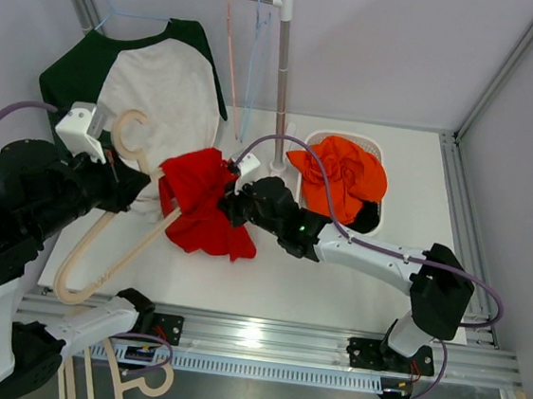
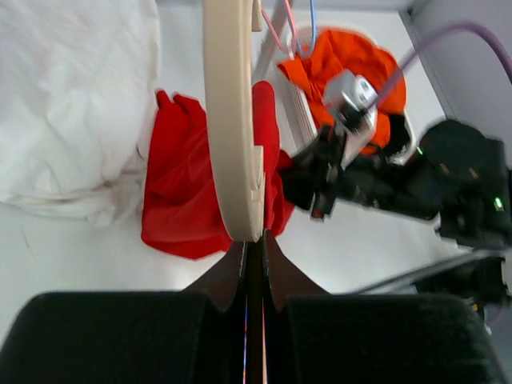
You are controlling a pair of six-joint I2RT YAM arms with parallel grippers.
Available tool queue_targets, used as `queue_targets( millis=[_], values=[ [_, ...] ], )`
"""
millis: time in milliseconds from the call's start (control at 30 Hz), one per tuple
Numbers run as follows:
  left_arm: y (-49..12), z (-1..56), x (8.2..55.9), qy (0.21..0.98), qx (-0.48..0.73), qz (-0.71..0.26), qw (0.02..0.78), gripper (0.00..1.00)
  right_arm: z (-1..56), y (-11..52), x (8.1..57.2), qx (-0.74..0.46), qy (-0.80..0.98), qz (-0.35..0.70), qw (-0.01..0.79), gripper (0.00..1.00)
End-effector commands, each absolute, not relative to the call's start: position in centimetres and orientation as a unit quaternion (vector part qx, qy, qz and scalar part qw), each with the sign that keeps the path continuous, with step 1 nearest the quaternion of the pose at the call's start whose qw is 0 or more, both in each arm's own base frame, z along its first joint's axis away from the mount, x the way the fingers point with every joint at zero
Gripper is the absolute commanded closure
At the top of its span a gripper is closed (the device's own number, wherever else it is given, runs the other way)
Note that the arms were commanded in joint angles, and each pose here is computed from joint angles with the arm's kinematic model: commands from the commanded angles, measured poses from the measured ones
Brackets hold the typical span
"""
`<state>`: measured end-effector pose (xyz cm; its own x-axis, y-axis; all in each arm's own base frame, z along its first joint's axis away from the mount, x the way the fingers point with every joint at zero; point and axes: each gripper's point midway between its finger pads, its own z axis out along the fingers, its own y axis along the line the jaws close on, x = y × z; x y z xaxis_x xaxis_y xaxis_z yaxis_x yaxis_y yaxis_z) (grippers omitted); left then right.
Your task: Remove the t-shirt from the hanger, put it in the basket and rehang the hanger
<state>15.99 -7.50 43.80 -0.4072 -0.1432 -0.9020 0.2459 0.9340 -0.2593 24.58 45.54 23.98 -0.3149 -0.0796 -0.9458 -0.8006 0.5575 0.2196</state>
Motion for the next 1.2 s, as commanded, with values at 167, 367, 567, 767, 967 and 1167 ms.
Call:
queue_targets(
  millis=[167, 367, 567, 767, 967, 1167],
  values=[
    [-9.0, 43.4, 11.9, 0.804, 0.095, -0.248, 0.532, 0.99, 16.2, 37.2, 29.1, -0.209, 0.824, 0.247, 0.466, 1.00],
    [-8.9, 44.5, 12.3, 0.781, 0.092, -0.254, 0.563, 0.99, 16.8, 33.1, 29.0, -0.180, 0.826, 0.238, 0.478, 1.00],
    [-5.8, 46.4, 14.2, 0.754, 0.036, -0.185, 0.629, 0.99, 29.8, 30.9, 27.1, -0.174, 0.754, 0.296, 0.560, 1.00],
    [-3.9, 46.8, 17.1, 0.763, -0.024, -0.120, 0.634, 0.99, 45.3, 27.2, 26.3, -0.158, 0.668, 0.297, 0.664, 1.00],
    [-4.0, 47.0, 20.1, 0.776, -0.050, -0.091, 0.622, 0.99, 54.4, 25.5, 27.3, -0.134, 0.602, 0.271, 0.739, 1.00],
    [-3.8, 46.0, 21.7, 0.788, -0.058, -0.076, 0.608, 0.99, 60.8, 24.3, 30.1, -0.096, 0.551, 0.227, 0.797, 1.00]
  ],
)
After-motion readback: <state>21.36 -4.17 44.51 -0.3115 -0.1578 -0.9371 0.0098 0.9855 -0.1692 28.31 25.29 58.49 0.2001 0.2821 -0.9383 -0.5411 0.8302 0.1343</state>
